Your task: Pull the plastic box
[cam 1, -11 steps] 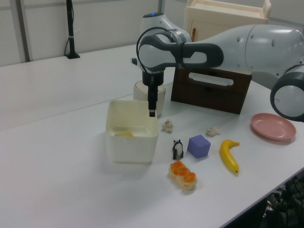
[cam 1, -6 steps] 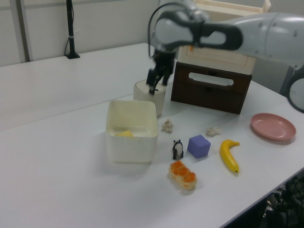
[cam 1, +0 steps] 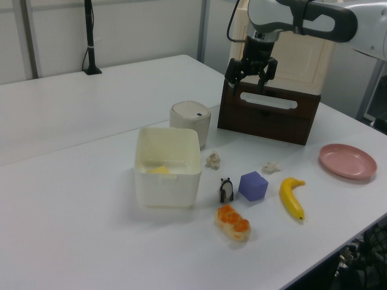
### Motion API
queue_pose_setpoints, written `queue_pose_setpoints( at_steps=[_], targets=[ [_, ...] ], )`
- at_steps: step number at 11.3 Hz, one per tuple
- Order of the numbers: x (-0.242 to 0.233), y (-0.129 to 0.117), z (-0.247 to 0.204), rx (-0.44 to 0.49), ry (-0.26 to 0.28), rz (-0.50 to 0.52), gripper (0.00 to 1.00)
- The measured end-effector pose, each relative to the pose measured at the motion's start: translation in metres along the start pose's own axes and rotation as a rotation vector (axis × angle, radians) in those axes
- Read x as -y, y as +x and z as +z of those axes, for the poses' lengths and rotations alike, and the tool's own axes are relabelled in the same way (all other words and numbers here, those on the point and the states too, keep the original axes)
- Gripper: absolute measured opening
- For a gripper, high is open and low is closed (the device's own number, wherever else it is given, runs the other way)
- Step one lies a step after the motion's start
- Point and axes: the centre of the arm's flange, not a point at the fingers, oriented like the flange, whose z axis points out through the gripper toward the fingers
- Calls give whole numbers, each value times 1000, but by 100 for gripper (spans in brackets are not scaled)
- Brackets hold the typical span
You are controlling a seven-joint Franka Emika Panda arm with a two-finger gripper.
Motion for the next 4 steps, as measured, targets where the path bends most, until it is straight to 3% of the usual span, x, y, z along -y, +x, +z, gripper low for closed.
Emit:
queue_pose_setpoints(
  at_steps=[4],
  targets=[
    [-1, -5, -1, 2, 1, 31, 100]
  ],
)
